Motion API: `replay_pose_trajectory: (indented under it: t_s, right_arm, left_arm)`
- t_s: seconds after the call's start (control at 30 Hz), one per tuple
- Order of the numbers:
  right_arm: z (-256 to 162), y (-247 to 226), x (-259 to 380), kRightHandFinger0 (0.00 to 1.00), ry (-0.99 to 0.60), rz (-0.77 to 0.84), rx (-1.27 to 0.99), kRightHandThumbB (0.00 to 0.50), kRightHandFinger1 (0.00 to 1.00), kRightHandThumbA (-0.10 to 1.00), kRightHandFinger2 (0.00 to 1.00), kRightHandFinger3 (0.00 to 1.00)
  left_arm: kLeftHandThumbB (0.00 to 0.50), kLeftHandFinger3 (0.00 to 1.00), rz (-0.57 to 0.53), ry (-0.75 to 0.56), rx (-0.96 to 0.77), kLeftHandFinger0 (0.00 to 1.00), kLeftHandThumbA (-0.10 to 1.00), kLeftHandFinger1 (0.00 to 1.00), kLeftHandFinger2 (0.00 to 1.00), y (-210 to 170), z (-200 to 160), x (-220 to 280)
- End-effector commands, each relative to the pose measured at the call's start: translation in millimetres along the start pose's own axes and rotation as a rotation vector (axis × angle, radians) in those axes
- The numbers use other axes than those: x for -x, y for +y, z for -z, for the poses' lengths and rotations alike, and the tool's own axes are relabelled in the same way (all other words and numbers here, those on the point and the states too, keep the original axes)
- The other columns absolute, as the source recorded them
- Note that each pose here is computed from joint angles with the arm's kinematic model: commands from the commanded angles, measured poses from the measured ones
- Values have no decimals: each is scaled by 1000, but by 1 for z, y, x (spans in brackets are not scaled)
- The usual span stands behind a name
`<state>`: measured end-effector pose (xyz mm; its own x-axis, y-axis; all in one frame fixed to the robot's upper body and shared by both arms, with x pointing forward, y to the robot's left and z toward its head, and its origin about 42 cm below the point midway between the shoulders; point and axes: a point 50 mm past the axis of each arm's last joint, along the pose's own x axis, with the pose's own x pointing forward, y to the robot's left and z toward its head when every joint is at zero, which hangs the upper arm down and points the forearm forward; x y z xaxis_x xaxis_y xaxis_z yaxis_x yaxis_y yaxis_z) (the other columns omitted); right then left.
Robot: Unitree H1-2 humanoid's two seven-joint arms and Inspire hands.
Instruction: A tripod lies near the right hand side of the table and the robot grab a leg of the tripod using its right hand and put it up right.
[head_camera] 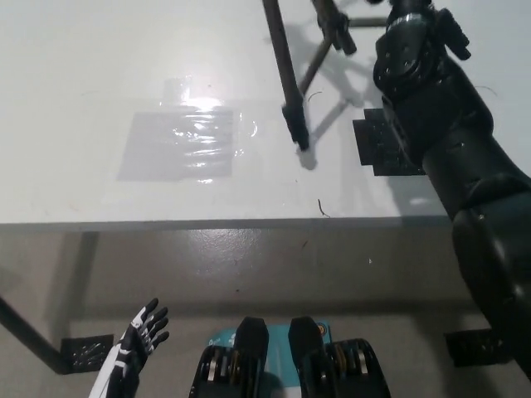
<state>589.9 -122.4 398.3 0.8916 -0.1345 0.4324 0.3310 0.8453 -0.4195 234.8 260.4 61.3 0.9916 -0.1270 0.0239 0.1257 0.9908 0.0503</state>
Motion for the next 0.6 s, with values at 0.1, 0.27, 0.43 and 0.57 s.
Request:
replay_pose_trajectory:
  t_s: [0.1,0.27,0.43,0.57]
  right_arm:
    - [-72,-10,-10,0,-203,210,-303,101,86,-100,529,631]
    - [-38,27,22,0,-165,207,-328,121,65,-100,501,575]
    - [-3,62,59,0,-122,149,-331,104,23,-100,438,506]
    - [16,78,79,0,-63,114,-327,121,121,-100,579,595]
  left_arm:
    - [252,1000,4,-48,-11,1000,1000,1000,1000,5,-6,4]
    - [266,1000,-3,-44,14,1000,1000,1000,1000,3,-4,7]
    - [250,1000,-16,-59,17,1000,1000,1000,1000,3,0,10]
    - [259,1000,-16,-67,23,1000,1000,1000,1000,3,0,9]
